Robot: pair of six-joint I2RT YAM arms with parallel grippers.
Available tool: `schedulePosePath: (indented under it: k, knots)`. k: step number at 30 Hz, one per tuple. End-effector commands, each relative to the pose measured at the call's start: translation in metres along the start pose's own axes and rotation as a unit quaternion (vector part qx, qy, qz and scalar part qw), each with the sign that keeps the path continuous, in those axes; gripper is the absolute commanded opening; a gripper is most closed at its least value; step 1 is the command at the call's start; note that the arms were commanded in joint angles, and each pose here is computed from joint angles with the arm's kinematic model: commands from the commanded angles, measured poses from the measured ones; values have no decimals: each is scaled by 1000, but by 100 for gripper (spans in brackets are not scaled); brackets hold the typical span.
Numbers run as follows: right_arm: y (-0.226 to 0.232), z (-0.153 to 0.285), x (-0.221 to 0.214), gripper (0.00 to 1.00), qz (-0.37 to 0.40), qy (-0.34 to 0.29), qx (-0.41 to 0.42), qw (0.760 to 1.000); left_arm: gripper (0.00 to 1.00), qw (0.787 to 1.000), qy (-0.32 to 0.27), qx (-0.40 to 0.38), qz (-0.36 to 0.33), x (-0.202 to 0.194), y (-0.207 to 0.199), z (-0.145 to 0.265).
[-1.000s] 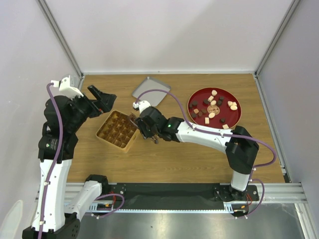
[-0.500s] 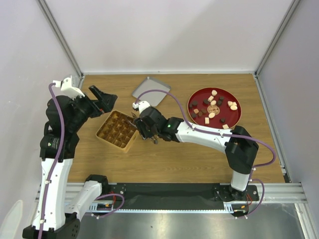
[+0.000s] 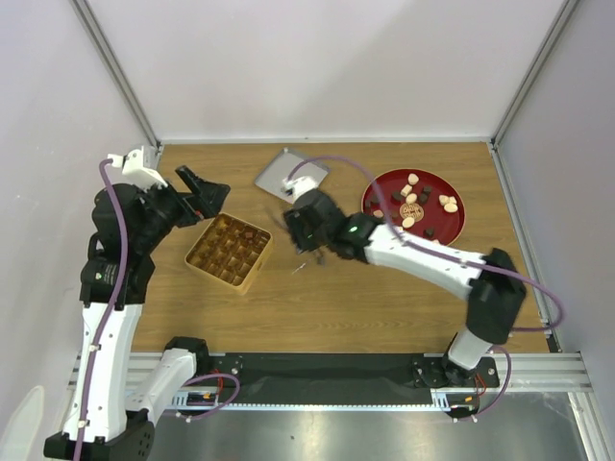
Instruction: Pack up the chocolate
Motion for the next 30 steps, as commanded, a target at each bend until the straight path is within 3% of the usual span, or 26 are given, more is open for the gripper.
schedulePosePath:
  k: [1,6,13,20,30]
  knots:
    - [-54,45,24,48,-52,-31,-60,996,100,1000,16,-21,-15,-8,2,-7]
    - [-154,86,-13,48,-137,0,-170,976,100,996,73,-44,3,-38,10,-25]
    - [-235,135,-67,47,-237,43,-270,932,100,993,96,-71,17,-53,9,-35]
    - [-242,131,-93,48,-285,63,-258,921,100,991,88,-97,22,-55,4,-32]
    - [-246,115,-83,48,-307,34,-250,918,100,991,84,-98,18,-55,3,-27]
Point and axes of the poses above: each gripper's point midway between its finger pads, its own z axis back along the fingers, its own y axis along the line the jaws close on, x = y × z, the point moved 6 cm from there along z, back along the fingers, and after that the axes turned 2 degrees about -z, right-handed, at the moved point
